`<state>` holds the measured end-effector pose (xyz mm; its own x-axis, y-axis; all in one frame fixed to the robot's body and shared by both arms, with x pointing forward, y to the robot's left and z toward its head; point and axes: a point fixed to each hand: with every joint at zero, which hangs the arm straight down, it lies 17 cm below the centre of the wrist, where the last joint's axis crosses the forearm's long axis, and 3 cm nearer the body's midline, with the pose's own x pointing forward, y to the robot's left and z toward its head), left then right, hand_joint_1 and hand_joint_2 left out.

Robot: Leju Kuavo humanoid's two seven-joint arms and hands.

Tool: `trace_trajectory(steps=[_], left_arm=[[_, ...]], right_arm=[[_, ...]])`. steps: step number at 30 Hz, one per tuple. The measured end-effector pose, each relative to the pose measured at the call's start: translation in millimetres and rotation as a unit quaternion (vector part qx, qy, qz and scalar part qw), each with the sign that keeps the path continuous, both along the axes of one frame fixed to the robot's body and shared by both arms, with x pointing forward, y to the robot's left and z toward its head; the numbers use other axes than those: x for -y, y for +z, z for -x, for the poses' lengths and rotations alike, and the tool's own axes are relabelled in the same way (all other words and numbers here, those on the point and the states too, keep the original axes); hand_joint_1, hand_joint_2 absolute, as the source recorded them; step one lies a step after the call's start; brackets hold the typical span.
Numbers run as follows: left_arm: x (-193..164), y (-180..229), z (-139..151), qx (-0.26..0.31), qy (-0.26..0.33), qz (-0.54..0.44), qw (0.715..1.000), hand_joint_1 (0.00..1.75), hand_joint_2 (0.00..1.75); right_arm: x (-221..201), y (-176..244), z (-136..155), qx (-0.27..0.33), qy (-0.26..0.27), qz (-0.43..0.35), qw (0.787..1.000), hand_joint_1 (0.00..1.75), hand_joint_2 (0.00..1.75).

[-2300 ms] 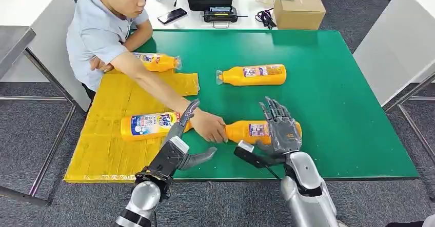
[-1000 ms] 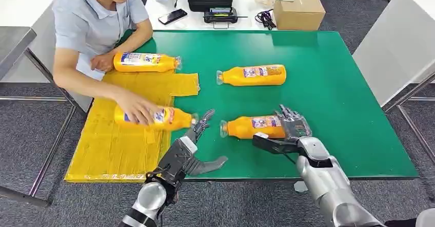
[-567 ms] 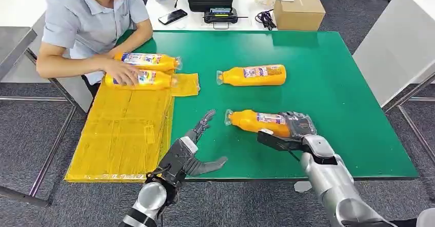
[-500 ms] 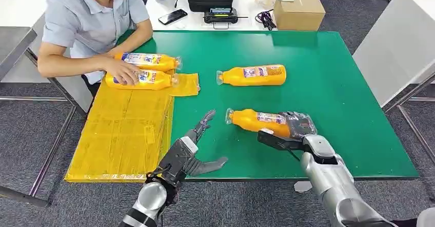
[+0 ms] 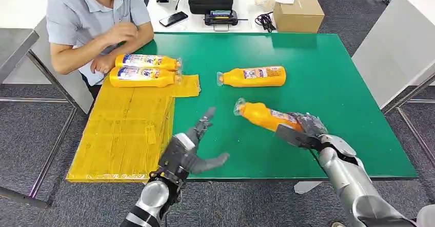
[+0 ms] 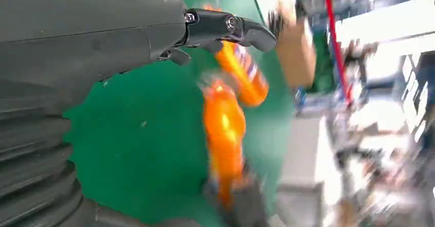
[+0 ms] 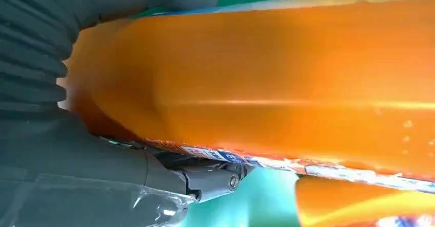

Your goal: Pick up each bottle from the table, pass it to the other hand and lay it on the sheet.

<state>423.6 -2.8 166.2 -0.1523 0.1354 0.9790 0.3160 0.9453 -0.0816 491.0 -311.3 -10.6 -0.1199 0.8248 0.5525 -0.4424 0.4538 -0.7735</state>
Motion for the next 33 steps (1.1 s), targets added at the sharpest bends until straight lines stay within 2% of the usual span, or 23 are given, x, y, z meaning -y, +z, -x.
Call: trace_trajectory(steps=[2, 4, 8, 11, 15, 21, 33], left_arm=[[-13.3, -4.4, -6.4, -0.031, 0.029, 0.045, 0.998, 0.00, 1.75], [-29.6, -17.8, -12.6, -0.077, 0.058, 0.115, 0.989, 0.00, 1.75], [-51.4, -51.1, -16.9, -0.134, 0.095, 0.182, 0.969, 0.00, 1.75], [-51.3, -68.1, -15.1, -0.155, 0.087, 0.194, 0.965, 0.00, 1.75], [-32.9, -73.7, -11.6, -0.168, 0.039, 0.215, 0.961, 0.00, 1.75], [-17.1, -68.5, -11.7, -0.152, 0.011, 0.203, 0.967, 0.00, 1.75], [-9.2, -68.6, -13.9, -0.149, 0.004, 0.188, 0.971, 0.00, 1.75]], right_arm=[[-13.0, 9.3, 0.9, 0.008, -0.003, -0.046, 0.999, 1.75, 1.75], [-44.3, 28.9, -1.6, 0.022, 0.006, -0.117, 0.993, 1.75, 1.75], [-114.8, 62.8, 6.7, 0.036, 0.040, -0.223, 0.973, 1.75, 1.75], [-152.1, 89.6, 14.4, 0.052, 0.073, -0.266, 0.960, 1.75, 1.75], [-194.0, 114.5, 33.2, 0.058, 0.124, -0.323, 0.936, 1.75, 1.75], [-228.4, 120.3, 50.7, 0.049, 0.155, -0.358, 0.919, 1.75, 1.75], [-248.7, 115.7, 62.2, 0.034, 0.175, -0.361, 0.916, 1.75, 1.75]])
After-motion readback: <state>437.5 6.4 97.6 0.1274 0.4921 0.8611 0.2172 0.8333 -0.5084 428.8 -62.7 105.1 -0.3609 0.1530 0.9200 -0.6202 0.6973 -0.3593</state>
